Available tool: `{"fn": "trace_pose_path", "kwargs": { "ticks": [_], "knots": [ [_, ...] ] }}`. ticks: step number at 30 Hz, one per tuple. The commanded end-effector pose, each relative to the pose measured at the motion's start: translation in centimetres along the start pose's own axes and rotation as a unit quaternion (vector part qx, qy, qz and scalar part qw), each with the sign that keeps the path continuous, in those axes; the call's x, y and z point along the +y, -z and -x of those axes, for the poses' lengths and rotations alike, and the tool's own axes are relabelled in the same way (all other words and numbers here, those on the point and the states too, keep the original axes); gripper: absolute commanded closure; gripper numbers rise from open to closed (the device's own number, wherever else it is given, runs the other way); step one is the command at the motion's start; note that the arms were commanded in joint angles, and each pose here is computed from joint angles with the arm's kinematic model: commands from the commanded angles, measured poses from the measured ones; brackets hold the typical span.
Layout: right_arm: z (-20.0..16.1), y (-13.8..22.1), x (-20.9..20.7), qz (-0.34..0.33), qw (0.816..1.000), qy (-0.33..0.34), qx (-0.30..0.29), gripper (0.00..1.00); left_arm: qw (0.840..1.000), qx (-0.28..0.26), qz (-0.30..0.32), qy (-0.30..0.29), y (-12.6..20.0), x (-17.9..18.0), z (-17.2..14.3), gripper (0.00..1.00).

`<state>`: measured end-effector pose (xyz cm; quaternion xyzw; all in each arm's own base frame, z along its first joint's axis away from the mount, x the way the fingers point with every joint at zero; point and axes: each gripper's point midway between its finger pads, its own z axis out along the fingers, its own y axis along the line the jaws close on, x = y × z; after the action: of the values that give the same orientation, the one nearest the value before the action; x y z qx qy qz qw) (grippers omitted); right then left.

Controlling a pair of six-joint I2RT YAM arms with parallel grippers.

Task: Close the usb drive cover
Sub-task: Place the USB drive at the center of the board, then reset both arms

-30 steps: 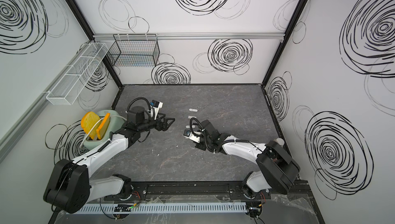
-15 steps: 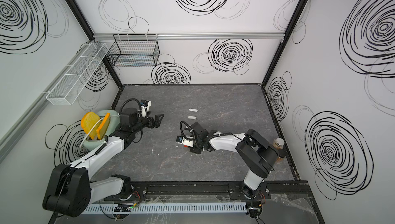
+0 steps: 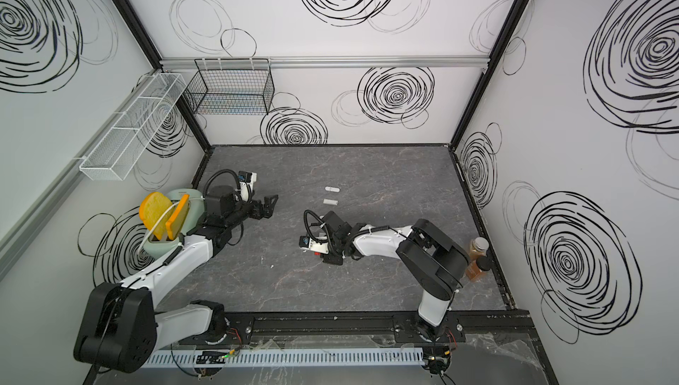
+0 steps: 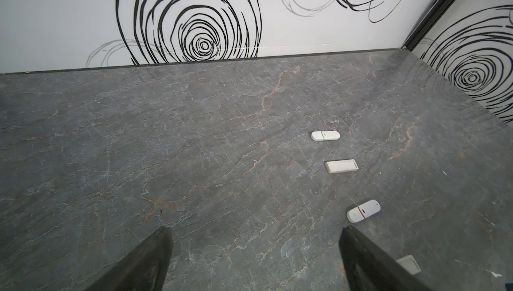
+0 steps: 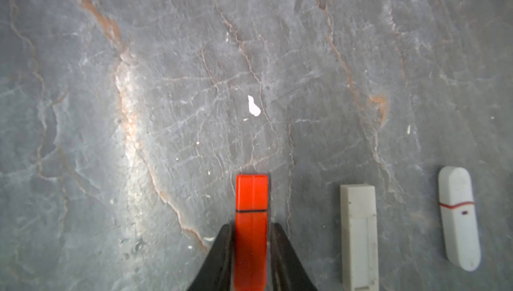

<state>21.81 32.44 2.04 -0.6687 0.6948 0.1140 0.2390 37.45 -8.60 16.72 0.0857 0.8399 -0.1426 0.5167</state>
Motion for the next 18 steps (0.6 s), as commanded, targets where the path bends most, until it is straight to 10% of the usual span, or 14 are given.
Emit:
{"fn": "trace_pose_path", "kwargs": {
  "ticks": [1, 9, 18],
  "knots": [
    [-0.5, 1.7, 0.3, 0.005, 1.0, -0.002, 0.008, 0.64, 0.998, -0.045, 0.031, -0.01, 0.6, 1.1, 3.0, 0.02],
    [1.4, 8.1, -4.2, -0.078, 0.99, -0.059, -0.101, 0.49, 0.995, -0.079, 0.057, -0.025, 0.2, 2.6, 5.2, 0.02],
    [-3.1, 16.3, -11.9, -0.273, 0.917, -0.204, -0.206, 0.2, 0.993, -0.092, 0.066, -0.035, -2.0, 5.0, 1.9, 0.02]
  ]
}}
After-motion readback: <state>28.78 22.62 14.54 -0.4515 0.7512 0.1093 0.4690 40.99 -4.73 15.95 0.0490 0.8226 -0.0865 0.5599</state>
